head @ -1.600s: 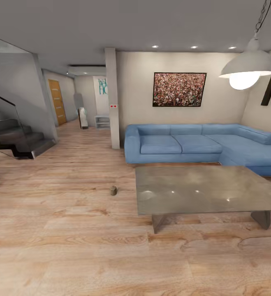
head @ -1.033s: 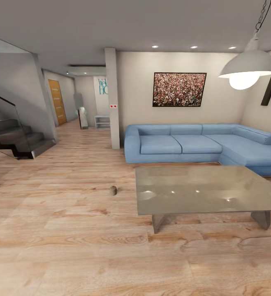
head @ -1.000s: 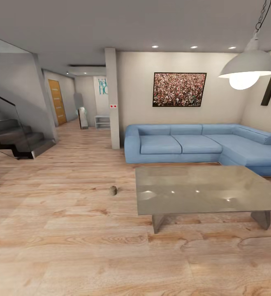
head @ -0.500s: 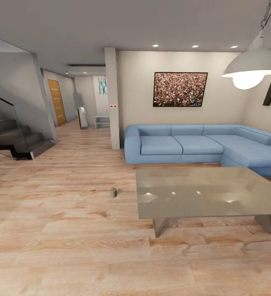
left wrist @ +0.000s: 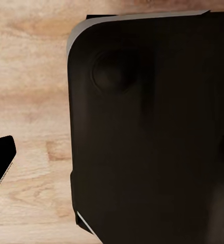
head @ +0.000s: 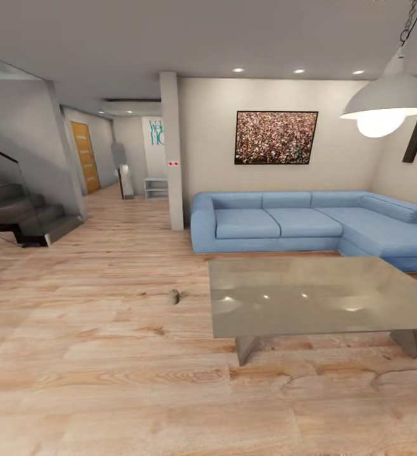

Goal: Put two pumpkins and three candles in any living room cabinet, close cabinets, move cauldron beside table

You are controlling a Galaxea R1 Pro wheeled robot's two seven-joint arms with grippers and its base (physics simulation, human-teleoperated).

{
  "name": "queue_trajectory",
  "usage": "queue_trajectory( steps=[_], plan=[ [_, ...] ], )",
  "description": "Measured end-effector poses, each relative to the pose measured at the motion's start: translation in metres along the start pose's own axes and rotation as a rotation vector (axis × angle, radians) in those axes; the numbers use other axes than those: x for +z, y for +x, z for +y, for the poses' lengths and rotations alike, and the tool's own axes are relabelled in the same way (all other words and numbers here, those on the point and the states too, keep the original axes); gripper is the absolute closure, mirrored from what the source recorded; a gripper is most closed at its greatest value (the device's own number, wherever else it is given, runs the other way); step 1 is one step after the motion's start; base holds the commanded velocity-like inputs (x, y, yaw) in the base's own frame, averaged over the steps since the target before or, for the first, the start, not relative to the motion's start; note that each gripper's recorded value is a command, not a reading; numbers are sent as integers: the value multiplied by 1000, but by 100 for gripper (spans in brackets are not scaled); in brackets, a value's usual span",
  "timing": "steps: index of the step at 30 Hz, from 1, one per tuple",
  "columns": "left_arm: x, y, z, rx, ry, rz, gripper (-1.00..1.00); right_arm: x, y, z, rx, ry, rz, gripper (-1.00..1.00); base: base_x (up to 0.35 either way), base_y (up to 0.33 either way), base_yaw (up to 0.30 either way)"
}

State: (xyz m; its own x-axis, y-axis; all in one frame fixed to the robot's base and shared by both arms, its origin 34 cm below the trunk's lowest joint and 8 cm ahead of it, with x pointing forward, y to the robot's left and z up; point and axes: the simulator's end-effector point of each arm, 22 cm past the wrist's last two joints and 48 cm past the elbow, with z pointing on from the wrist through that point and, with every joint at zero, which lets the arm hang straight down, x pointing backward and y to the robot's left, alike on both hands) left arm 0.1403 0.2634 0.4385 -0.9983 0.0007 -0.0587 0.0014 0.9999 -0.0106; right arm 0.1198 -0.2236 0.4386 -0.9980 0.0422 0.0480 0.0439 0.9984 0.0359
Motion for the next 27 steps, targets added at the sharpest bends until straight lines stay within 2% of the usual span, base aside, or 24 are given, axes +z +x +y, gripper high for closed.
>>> queue_trajectory(
  steps=[16, 27],
  plan=[
    [0, 2, 0, 1, 0, 3, -100, 0, 3, -1, 0, 0, 8, -100, 0, 268, -260],
    [0, -7, 0, 3, 0, -37, -100, 0, 6, 0, 0, -2, 14, -100, 0, 47, -275]
  ],
)
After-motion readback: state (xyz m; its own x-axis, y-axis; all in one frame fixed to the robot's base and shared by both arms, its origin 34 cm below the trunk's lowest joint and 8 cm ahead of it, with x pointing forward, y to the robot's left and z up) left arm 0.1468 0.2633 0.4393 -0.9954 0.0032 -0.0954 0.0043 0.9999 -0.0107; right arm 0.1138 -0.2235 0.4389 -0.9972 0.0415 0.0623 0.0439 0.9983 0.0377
